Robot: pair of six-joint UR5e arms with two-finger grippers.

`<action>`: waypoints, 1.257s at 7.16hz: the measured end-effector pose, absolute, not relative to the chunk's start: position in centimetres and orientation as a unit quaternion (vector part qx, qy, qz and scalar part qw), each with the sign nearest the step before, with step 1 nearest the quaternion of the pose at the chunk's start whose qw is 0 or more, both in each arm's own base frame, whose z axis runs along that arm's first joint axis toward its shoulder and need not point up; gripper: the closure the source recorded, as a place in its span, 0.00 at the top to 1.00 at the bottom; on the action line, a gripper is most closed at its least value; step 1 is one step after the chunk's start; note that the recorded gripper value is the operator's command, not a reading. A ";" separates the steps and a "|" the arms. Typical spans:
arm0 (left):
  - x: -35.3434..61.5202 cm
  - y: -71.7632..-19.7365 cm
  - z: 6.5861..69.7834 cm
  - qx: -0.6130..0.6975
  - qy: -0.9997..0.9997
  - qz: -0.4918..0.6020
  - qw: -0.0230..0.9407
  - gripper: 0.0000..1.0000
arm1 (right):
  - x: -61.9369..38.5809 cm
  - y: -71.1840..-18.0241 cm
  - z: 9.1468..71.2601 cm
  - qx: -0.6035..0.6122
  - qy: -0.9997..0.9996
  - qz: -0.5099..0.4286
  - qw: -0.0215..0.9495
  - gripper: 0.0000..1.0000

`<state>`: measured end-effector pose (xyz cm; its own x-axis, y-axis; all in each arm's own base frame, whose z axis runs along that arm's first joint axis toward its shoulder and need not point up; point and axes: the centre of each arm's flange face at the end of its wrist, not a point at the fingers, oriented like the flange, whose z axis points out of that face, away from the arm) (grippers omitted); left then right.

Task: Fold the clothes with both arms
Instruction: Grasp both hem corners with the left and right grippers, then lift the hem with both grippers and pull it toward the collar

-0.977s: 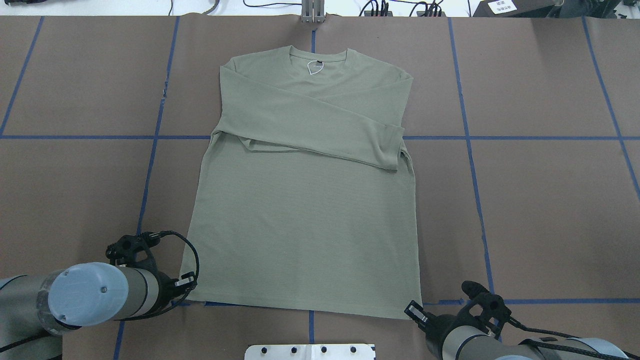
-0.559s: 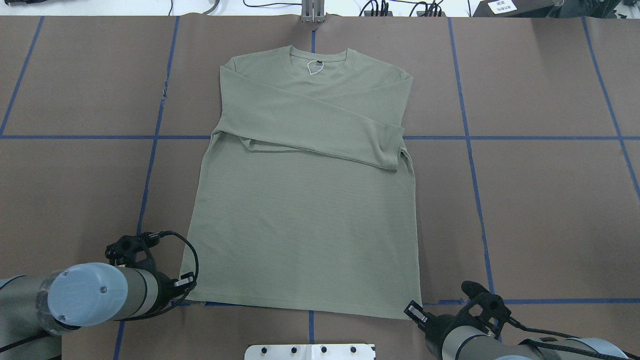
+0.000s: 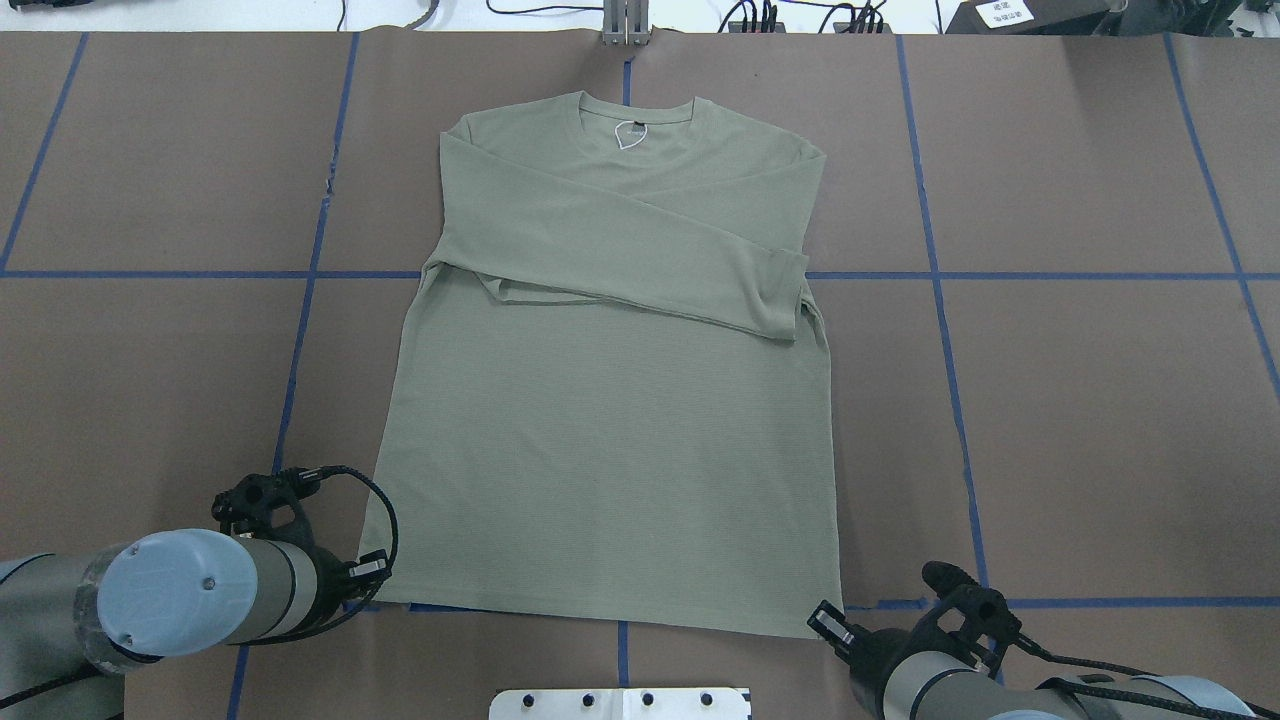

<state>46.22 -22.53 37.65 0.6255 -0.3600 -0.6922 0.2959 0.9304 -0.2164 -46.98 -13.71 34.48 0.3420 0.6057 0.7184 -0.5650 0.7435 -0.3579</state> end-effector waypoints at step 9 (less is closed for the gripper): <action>42.3 -16.0 27.1 -0.122 0.486 -0.143 0.853 0.00 | -41.3 -12.2 32.7 -0.040 -0.460 0.337 0.820 0.00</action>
